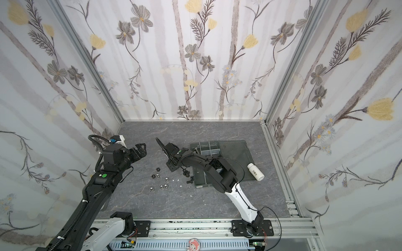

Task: Sort the screws and nuts into containers
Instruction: Pick up the nut from the center of the table, then place the nut into the container.

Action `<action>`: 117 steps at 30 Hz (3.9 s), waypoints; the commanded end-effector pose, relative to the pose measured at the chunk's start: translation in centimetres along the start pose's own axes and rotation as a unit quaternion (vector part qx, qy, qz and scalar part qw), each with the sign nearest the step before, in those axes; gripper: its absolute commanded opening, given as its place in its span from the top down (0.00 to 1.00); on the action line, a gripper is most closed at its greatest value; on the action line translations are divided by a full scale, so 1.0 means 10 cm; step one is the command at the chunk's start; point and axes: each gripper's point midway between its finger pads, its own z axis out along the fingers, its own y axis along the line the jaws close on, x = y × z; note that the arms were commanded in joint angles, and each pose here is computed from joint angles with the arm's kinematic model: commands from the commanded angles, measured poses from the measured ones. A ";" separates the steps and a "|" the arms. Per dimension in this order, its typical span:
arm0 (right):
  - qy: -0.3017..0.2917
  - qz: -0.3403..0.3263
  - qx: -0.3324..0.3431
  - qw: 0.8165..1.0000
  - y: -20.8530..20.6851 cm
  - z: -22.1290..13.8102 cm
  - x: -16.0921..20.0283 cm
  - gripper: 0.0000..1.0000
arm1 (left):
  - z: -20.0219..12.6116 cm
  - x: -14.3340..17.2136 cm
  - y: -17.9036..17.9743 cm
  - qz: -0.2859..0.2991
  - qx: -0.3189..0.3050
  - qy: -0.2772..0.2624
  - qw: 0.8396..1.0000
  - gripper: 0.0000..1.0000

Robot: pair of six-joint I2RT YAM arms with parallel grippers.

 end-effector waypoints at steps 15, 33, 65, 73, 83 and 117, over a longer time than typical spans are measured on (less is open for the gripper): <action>0.018 0.000 -0.014 1.000 0.02 0.02 0.07 0.75 | 0.00 -0.04 -0.02 -0.011 0.008 -0.009 1.000 0.00; -0.010 -0.001 -0.005 1.000 -0.01 -0.25 -0.12 0.79 | 0.02 -0.04 -0.03 -0.005 0.013 -0.006 1.000 0.00; -0.064 0.104 0.053 0.991 -1.36 -1.11 -0.12 0.79 | 0.17 0.12 -0.11 0.001 0.036 0.037 0.999 0.00; -0.070 0.138 0.079 0.985 -1.82 -1.18 -0.05 0.79 | 0.18 0.14 -0.11 0.002 0.038 0.040 0.998 0.00; -0.075 0.169 0.096 0.978 -2.19 -1.14 -0.01 0.79 | 0.18 0.15 -0.12 0.002 0.041 0.041 0.998 0.00; -0.161 0.184 0.071 0.967 -2.07 -1.68 -0.06 0.46 | 0.53 0.66 0.15 0.043 -0.075 0.155 0.984 0.00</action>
